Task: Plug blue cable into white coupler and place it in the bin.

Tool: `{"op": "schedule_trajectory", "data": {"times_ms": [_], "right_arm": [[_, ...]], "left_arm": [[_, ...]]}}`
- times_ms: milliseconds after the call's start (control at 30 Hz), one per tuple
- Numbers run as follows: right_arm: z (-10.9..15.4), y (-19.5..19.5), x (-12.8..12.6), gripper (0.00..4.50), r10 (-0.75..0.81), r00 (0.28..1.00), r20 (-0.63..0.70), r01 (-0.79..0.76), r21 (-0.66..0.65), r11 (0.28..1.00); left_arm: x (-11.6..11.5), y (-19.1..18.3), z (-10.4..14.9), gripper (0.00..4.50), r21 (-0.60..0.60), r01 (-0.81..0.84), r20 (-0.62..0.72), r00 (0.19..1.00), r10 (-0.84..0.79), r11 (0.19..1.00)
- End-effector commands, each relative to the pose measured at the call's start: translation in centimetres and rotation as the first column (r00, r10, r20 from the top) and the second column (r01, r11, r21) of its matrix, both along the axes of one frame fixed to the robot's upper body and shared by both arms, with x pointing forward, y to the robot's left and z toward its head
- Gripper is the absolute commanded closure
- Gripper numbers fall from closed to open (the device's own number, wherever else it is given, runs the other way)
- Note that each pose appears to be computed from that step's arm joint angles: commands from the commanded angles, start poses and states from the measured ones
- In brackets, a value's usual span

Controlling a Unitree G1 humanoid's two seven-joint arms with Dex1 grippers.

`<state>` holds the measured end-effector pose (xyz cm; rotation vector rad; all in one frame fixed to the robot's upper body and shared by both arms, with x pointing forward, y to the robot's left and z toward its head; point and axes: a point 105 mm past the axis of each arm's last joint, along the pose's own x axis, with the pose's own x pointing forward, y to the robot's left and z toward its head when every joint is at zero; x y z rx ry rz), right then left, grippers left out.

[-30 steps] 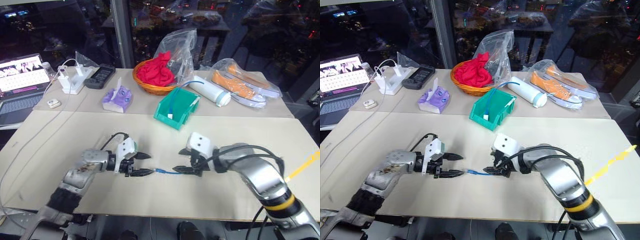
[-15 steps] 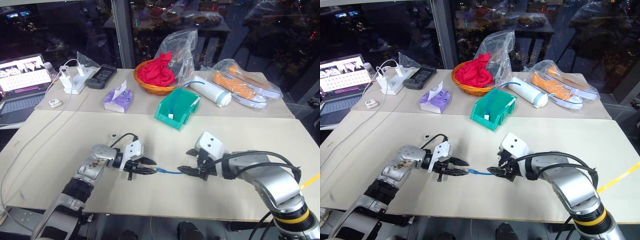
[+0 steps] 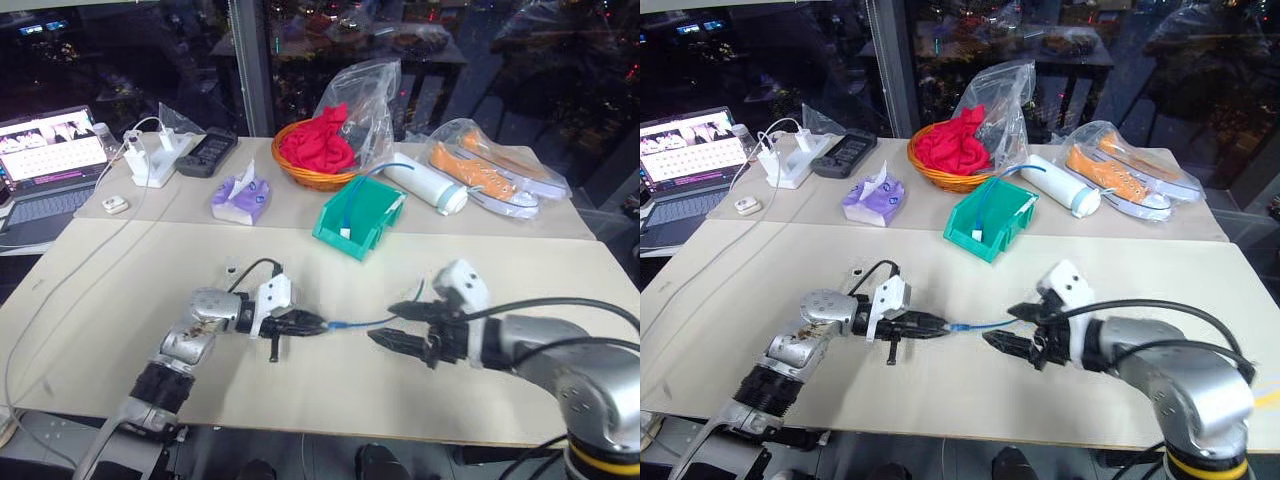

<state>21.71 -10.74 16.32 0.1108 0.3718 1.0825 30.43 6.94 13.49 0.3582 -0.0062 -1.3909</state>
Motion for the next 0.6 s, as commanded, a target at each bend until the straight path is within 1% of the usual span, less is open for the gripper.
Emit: {"op": "schedule_trajectory", "data": {"times_ms": [33, 67, 133, 167, 200, 267, 400, 533, 567, 600], "right_arm": [[0.4, 1.3, -2.0, 0.79, 0.055, 0.998, -0.037, -0.052, 0.09, 0.995], [-0.2, 1.6, -1.7, 0.79, 0.022, 0.997, -0.07, -0.016, 0.094, 0.995], [-1.4, 2.2, -0.1, 0.79, -0.099, 0.985, -0.143, 0.114, 0.1, 0.988], [-1.6, 2.4, 0.6, 0.79, -0.141, 0.975, -0.169, 0.163, 0.123, 0.979], [-1.2, 2.8, 1.2, 0.79, -0.175, 0.966, -0.191, 0.211, 0.185, 0.96], [0.1, 3.7, 1.5, 0.79, -0.179, 0.967, -0.184, 0.226, 0.283, 0.932], [-0.4, 4.2, 2.2, 0.79, -0.236, 0.936, -0.26, 0.311, 0.307, 0.899], [1.2, 4.8, 3.0, 0.79, -0.238, 0.921, -0.309, 0.365, 0.466, 0.806], [1.4, 4.9, 3.3, 0.79, -0.243, 0.914, -0.326, 0.382, 0.487, 0.785], [1.2, 4.9, 3.5, 0.79, -0.248, 0.907, -0.341, 0.396, 0.485, 0.78]], "left_arm": [[-1.0, -0.9, 1.8, 4.44, -0.059, -0.017, 0.047, 0.999, 0.02, 0.998], [-1.1, -1.0, 1.9, 4.44, -0.067, -0.026, 0.052, 0.998, 0.029, 0.997], [-1.5, -1.4, 2.3, 4.44, -0.09, -0.036, 0.054, 0.998, 0.041, 0.995], [-1.6, -1.5, 2.4, 4.44, -0.092, -0.036, 0.052, 0.998, 0.041, 0.995], [-1.8, -1.6, 2.5, 4.44, -0.093, -0.035, 0.049, 0.998, 0.039, 0.995], [-2.0, -1.7, 2.4, 4.44, -0.089, -0.035, 0.045, 0.998, 0.039, 0.995], [-2.0, -1.6, 2.4, 4.44, -0.088, -0.04, 0.045, 0.998, 0.044, 0.995], [-2.0, -1.6, 2.3, 4.44, -0.084, -0.039, 0.041, 0.998, 0.042, 0.996], [-1.9, -1.6, 2.2, 4.44, -0.081, -0.04, 0.041, 0.998, 0.043, 0.996], [-1.9, -1.6, 2.2, 4.44, -0.08, -0.041, 0.042, 0.998, 0.044, 0.996]]}}
